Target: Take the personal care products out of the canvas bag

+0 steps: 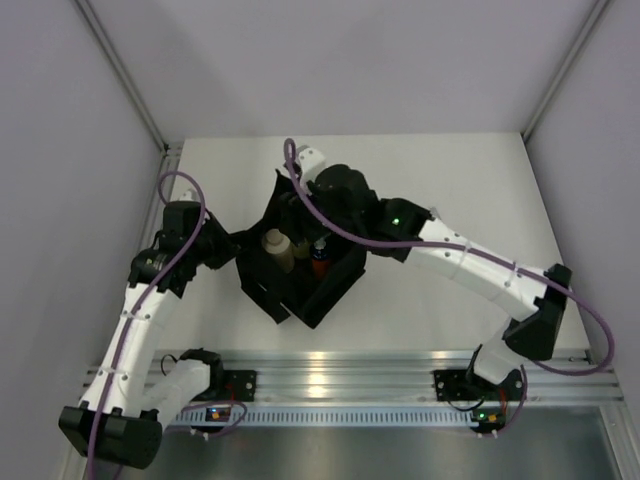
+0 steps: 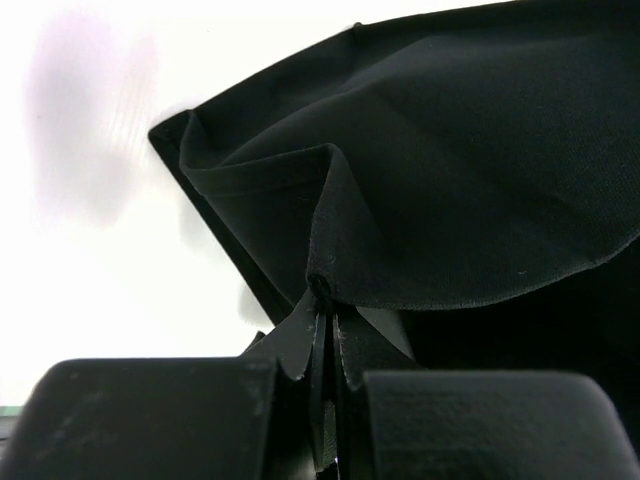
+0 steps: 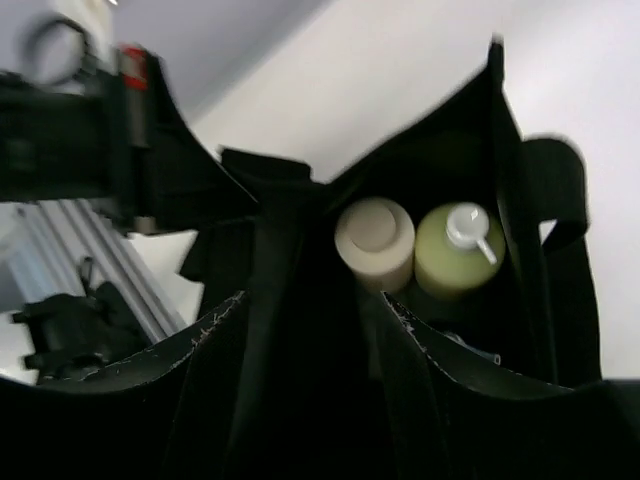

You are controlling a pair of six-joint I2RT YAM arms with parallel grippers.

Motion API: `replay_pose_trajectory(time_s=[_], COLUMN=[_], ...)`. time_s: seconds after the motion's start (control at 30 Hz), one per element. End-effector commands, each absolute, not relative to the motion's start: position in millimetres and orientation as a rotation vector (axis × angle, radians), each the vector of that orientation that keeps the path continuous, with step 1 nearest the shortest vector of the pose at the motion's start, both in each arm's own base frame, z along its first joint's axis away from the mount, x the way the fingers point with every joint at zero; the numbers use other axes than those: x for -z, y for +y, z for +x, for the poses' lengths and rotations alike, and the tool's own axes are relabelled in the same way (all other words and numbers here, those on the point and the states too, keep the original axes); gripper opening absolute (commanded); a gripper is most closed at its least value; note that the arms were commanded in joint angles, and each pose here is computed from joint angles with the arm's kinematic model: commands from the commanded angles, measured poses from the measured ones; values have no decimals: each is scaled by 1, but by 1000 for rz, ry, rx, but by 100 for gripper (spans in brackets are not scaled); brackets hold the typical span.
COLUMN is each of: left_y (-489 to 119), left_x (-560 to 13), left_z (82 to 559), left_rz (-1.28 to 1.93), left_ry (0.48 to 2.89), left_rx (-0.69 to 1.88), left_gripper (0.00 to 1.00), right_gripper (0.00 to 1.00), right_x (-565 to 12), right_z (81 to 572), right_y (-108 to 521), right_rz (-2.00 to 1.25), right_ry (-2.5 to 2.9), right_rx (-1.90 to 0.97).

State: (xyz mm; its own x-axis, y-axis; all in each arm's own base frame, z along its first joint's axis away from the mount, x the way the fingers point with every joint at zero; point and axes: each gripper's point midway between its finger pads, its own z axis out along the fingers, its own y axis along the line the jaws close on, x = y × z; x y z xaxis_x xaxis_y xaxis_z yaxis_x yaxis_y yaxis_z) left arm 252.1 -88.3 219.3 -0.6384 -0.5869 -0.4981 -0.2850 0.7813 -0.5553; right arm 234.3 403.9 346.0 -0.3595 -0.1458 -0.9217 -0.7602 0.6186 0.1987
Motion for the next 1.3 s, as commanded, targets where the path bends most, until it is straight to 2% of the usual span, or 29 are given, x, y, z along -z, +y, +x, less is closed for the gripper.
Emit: replay_pose_trajectory(time_s=[0.0, 0.03, 0.13, 0.3, 0.5, 0.7, 0.97, 1.27], left_y=[-97, -97, -99, -104, -105, -114, -113, -113], left_x=[-204, -204, -206, -205, -200, -207, -204, -207], left_z=[245, 245, 246, 251, 253, 260, 253, 248], left_rz=[-657, -658, -653, -615, -611, -624, -644, -620], left_ry=[2346, 2348, 2342, 2352, 2355, 2320, 2315, 2300], left_rx=[607, 610, 625, 640, 635, 693, 696, 707], left_gripper=[0, 0, 0, 0, 0, 0, 0, 0], right_gripper=[51, 49, 49, 45, 52, 62, 63, 62], right_x=[-312, -301, -297, -280, -250, -215, -198, -172], right_z=[236, 244, 257, 261, 273, 272, 287, 290], right_y=[390, 382, 364, 356, 348, 355, 345, 339], right_rz=[-740, -700, -534, -234, -8, 63, 195, 205], right_ry=[2039, 2080, 2138, 2234, 2274, 2375, 2382, 2436], right_rx=[-613, -526, -416, -399, -319, -318, -235, -117])
